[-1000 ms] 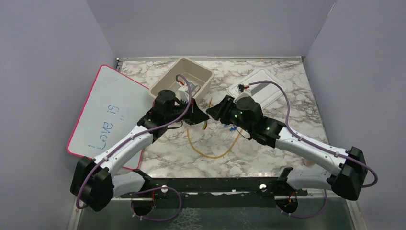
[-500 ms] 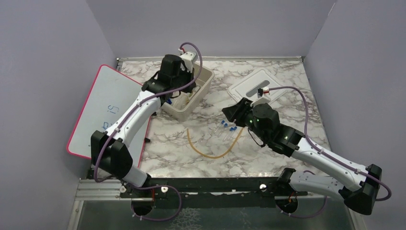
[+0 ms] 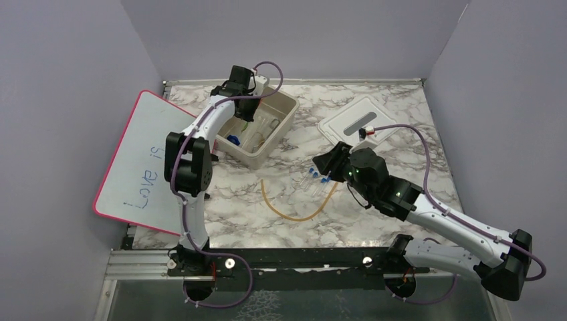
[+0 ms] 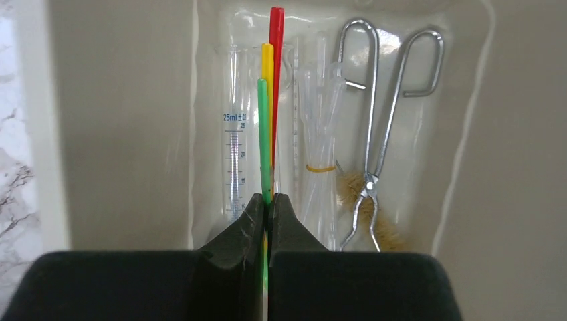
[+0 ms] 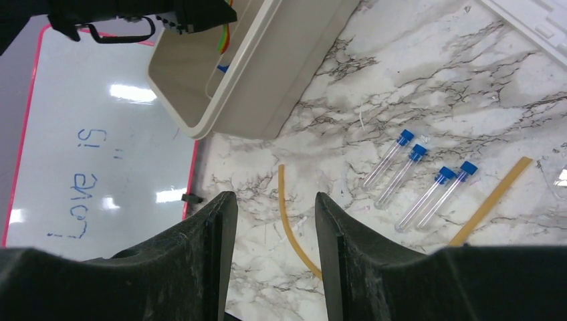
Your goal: Organize the chemistry lab equipment
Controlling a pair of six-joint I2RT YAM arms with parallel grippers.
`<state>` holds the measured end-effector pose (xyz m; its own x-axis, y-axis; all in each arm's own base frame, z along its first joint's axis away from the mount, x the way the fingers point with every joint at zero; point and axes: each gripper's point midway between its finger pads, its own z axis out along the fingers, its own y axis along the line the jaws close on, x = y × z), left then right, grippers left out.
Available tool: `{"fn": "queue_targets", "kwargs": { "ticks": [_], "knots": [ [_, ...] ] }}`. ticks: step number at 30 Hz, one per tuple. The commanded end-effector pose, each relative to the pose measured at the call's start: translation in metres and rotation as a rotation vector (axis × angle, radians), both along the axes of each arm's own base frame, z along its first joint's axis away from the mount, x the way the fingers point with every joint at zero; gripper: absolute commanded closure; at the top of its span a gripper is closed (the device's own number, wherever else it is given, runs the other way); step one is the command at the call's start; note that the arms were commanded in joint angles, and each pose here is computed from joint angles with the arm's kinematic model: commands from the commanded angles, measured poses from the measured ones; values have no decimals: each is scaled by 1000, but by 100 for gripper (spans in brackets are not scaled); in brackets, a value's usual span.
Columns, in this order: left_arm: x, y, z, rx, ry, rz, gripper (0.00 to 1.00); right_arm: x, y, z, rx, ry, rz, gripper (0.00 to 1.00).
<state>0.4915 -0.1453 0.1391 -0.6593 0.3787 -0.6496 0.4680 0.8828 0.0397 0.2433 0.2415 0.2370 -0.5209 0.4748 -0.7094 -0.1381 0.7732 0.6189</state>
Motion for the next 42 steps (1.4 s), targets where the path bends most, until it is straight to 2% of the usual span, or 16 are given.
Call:
{"fn": "queue_targets", "kwargs": {
  "ticks": [1,7,13,15,18,22,26,31,34,39,42],
  "knots": [
    [10,10,-13,94,28,-21,98,2,-10,-5,-18,7,-45,49],
    [15,24,-36,186,69,17,95,1,-9,-16,-23,44,-50,48],
    [14,20,-41,163,87,18,86,-1,-9,-34,-42,98,-65,49],
    [14,18,-37,154,83,22,80,-1,-10,-40,-58,117,-70,49],
    [12,14,-26,123,71,19,70,-2,-10,-47,-72,139,-72,49],
    [11,8,3,75,28,20,64,-4,-9,-51,-79,157,-62,49],
    [2,-7,50,-17,-43,-2,58,-6,-8,-53,-81,173,-61,49],
    [-29,-33,118,-152,-137,-92,52,-3,-11,-57,-128,195,-71,49],
    [-55,-52,144,-198,-189,-168,49,4,-16,-65,-143,236,-67,49],
    [-115,-95,143,-232,-243,-357,43,33,-32,-81,-16,326,22,49],
    [-153,-116,132,-264,-246,-492,40,45,-48,-84,3,354,8,49]
  ]
}}
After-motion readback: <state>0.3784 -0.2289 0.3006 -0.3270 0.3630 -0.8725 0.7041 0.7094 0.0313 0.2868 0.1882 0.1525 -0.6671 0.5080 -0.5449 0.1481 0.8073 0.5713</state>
